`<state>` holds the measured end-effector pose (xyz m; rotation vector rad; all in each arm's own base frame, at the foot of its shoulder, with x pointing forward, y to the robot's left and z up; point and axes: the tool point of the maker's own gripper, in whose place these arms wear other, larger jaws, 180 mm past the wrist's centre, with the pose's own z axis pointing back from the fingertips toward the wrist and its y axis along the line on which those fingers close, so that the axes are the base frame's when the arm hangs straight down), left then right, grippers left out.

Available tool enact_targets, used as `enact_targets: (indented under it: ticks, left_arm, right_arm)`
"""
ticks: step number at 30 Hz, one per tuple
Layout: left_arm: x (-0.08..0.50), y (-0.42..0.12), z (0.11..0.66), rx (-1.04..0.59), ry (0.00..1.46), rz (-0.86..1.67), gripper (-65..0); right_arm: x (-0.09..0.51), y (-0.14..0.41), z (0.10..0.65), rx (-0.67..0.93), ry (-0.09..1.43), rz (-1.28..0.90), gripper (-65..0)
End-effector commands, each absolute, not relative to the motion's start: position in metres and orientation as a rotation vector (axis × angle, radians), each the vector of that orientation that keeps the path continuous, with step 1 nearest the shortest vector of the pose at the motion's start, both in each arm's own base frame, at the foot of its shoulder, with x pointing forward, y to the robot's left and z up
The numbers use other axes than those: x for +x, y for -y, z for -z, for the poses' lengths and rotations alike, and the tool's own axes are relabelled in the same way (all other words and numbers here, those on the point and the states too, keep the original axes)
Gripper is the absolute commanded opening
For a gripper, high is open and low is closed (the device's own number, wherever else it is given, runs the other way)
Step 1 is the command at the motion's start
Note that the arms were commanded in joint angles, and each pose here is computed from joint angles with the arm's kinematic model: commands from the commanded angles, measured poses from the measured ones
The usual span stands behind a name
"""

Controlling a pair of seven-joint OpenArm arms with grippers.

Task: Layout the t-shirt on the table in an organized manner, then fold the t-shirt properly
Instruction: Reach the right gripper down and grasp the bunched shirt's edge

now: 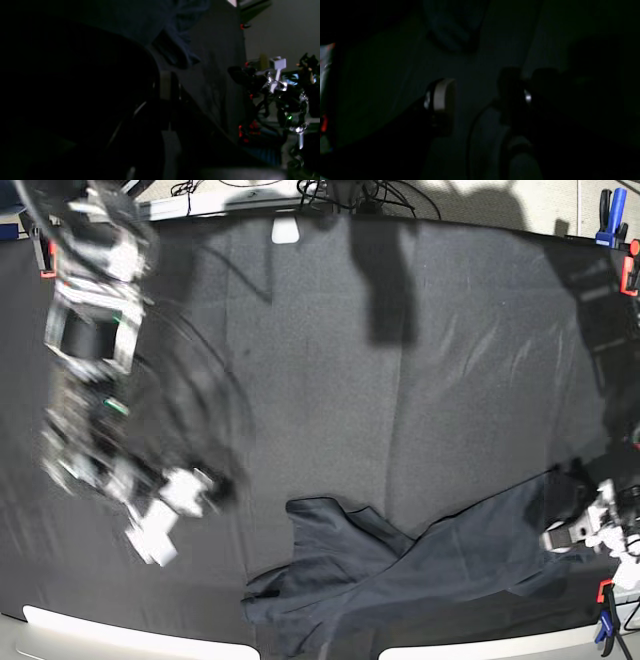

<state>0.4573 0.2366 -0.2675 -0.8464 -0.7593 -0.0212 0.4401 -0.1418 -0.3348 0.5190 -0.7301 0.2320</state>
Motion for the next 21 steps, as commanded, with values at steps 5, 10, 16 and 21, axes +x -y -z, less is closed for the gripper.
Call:
enact_targets:
  ticks: [5,10,16,21]
  left_arm:
    - [0.469,-0.248,0.237,-0.846,0.852,0.031,-65.0]
    - [0.469,-0.249,0.238,-0.839,0.849,0.031,-65.0]
    - [0.469,-0.250,0.238,-0.837,0.850,0.031,-65.0]
    - [0.469,-0.250,0.238,-0.838,0.850,0.030,-65.0]
  right_arm:
    - [0.485,0.099,0.315,0.514,0.763,-0.232,-32.9]
    - [0.506,0.076,0.337,0.466,0.681,-0.167,-32.9]
    - [0.516,0.080,0.358,0.420,0.620,-0.036,-32.9]
    - [0.505,0.081,0.376,0.402,0.561,-0.006,-33.5]
